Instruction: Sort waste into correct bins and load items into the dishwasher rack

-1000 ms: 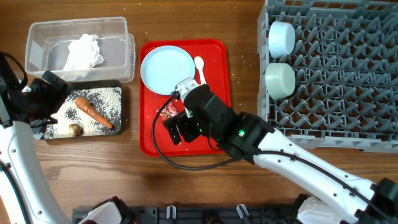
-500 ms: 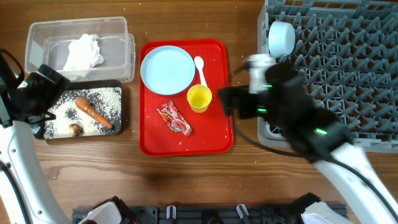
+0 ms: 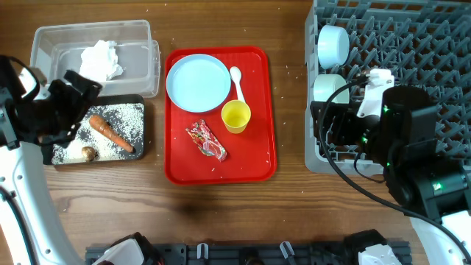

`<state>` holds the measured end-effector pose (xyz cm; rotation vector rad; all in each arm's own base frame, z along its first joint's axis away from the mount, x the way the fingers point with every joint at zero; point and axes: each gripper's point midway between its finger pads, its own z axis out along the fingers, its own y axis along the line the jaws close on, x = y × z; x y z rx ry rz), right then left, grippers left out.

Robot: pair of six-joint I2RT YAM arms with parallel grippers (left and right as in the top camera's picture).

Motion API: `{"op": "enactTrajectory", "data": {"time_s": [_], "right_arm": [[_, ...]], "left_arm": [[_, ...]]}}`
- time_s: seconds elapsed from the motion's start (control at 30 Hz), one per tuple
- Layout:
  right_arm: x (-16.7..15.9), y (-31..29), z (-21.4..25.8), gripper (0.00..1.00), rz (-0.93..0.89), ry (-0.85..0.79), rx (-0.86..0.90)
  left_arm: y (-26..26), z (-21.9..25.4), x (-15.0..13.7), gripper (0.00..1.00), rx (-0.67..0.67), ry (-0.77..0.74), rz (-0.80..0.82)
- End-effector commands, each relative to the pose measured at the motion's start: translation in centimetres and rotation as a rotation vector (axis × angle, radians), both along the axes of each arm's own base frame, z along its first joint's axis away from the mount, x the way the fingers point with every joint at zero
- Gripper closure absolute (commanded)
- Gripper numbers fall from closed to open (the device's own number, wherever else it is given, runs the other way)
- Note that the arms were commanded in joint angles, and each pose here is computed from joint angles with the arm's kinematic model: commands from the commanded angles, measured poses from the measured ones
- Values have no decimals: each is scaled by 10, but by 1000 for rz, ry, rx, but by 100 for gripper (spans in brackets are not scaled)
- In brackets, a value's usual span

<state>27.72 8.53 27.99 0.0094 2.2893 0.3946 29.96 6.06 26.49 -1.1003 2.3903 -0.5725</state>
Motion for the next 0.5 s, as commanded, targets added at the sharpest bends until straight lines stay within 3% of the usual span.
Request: {"op": "enactTrajectory", "data": {"time_s": [0.0, 0.1, 0.27, 0.4, 0.47], "right_arm": [[0, -5, -5, 0, 4, 5, -44], [1, -5, -3, 0, 1, -3, -45], [2, -6, -3, 0, -2, -5, -45], [-2, -6, -7, 0, -2, 17, -51], [-4, -7, -10, 0, -1, 31, -56]], "left_arm": [[-35, 12, 8, 9, -91, -62, -131], [-79, -1, 22, 12, -11, -75, -368], [-154, -56, 37, 7, 133, 74, -599], [-183, -119, 40, 5, 287, 264, -637], [-195, -152, 38, 7, 300, 363, -642]]}}
